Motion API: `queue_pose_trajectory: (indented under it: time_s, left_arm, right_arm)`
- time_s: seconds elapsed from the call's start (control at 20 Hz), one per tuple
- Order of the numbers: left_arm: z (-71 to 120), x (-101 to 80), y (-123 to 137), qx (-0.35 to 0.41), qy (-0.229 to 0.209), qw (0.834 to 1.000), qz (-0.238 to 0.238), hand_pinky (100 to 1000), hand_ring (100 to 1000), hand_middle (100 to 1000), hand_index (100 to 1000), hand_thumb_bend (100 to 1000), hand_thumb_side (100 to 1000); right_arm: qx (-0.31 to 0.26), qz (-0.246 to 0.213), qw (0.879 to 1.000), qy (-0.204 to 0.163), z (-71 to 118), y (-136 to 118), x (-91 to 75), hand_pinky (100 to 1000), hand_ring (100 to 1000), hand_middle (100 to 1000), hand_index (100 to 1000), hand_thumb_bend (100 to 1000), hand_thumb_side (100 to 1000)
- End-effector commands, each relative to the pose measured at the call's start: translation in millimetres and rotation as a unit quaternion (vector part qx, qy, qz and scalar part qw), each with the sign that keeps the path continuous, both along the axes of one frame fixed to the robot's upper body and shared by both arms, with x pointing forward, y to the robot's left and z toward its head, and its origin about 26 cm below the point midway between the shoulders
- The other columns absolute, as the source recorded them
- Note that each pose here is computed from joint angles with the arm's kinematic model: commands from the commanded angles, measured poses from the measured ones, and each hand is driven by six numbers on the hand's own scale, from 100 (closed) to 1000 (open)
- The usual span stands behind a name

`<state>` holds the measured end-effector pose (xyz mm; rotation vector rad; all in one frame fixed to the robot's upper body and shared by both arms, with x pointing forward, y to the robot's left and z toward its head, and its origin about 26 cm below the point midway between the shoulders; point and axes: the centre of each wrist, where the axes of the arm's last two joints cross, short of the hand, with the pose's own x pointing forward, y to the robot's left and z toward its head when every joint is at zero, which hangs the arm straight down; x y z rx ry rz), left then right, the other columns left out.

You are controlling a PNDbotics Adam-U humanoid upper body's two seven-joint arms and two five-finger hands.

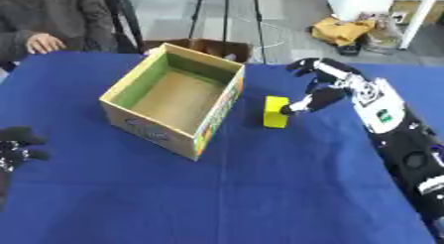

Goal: Pick up objects on the table and place them in the box.

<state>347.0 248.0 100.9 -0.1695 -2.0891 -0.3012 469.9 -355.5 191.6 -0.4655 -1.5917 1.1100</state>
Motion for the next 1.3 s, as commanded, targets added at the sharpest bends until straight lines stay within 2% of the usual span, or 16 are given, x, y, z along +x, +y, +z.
queue_pose_trajectory:
  time_s: [0.05,0.45,0.65,0.75,0.9,1.1,1.2,1.3]
  left_arm:
    - [9.2,0.4,-0.5,0.001,-0.015,1.0,-0.006,585,697,558,723,826,895]
    - [7.8,0.1,-0.6,0.0,-0.013,1.0,-0.005,585,697,558,723,829,894]
    - [7.7,0.1,-0.9,-0.001,-0.013,1.0,-0.005,585,697,558,723,829,894]
    - [7.5,0.0,-0.7,-0.001,-0.013,1.0,-0.004,585,697,557,723,830,894]
    - [7.5,0.0,-0.5,-0.002,-0.013,1.0,-0.004,585,696,557,723,831,894]
    - [7.2,0.0,-0.3,-0.002,-0.012,1.0,-0.003,585,696,557,723,832,894]
    - [7.2,0.0,-0.2,-0.002,-0.013,1.0,-0.002,585,696,557,723,832,894]
    - [7.1,-0.1,0.0,-0.002,-0.012,1.0,-0.002,585,696,557,723,832,894]
  right_arm:
    - [-0.011,0.009,1.0,-0.006,10.7,5.4,3.8,618,902,901,889,706,273]
    - [-0.022,0.032,0.999,0.023,-1.0,19.6,8.5,621,893,891,889,711,286]
    - [-0.039,0.035,0.998,0.037,-7.6,22.6,8.9,608,855,854,875,689,271]
    - [-0.048,0.033,0.997,0.04,-10.3,22.5,8.7,563,784,781,847,653,257]
    - [-0.063,0.027,0.997,0.044,-13.1,20.9,7.9,532,702,665,790,550,218]
    - [-0.076,0.015,0.996,0.042,-15.5,17.9,7.0,487,545,516,686,472,201]
    - [-0.077,0.009,0.996,0.037,-16.2,17.1,6.7,432,436,452,646,411,190]
    - [-0.073,0.004,0.997,0.027,-15.0,17.3,6.5,370,326,425,620,280,176]
